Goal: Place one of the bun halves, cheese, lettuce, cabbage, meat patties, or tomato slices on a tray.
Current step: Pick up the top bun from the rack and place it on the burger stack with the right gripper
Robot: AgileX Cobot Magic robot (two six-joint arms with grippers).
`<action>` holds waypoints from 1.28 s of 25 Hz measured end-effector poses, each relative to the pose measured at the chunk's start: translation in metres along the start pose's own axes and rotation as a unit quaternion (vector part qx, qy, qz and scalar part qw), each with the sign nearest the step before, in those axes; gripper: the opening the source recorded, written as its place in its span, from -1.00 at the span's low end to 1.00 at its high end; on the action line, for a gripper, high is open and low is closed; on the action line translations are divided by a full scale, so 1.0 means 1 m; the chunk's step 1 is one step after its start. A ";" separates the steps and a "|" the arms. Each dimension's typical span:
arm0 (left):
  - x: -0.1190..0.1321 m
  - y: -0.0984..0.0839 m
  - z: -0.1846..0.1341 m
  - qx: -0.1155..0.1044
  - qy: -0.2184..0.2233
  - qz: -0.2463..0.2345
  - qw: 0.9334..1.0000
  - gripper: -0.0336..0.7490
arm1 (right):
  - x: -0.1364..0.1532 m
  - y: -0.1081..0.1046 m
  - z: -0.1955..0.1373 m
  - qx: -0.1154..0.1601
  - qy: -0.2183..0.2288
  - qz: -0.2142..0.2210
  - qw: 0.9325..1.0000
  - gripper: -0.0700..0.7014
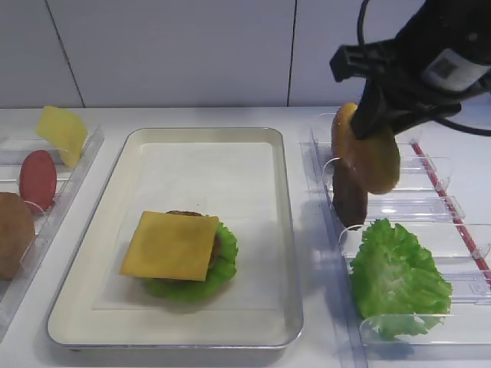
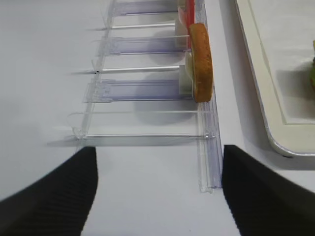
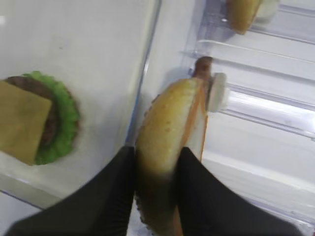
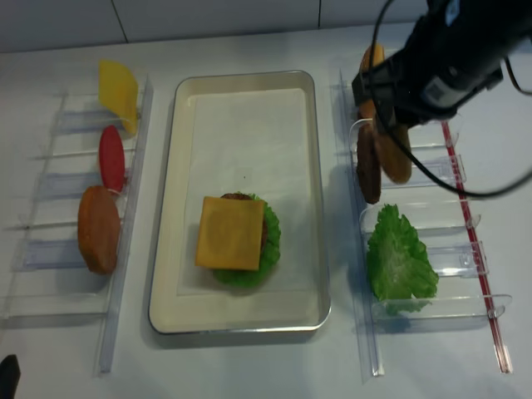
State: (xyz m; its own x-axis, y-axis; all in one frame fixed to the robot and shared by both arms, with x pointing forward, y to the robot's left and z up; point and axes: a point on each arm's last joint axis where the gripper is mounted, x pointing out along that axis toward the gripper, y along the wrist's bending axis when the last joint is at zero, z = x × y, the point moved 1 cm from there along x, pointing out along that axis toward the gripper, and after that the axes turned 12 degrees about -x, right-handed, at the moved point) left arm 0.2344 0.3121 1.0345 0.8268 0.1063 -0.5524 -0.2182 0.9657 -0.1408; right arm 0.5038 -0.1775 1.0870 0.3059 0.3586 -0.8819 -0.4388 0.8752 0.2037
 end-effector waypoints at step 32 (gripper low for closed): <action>0.000 -0.001 0.000 -0.001 0.001 -0.003 1.000 0.39 | 0.051 0.057 0.012 0.011 -0.079 0.451 0.889 -0.23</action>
State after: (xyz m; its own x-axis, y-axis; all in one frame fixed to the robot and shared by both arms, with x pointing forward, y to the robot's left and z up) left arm 0.2344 0.3116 1.0344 0.8271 0.1006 -0.5529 -0.2149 0.9657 -0.1458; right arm 0.5042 -0.1053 1.0589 -0.0465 0.9570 -0.2862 -0.5500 0.2147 0.8071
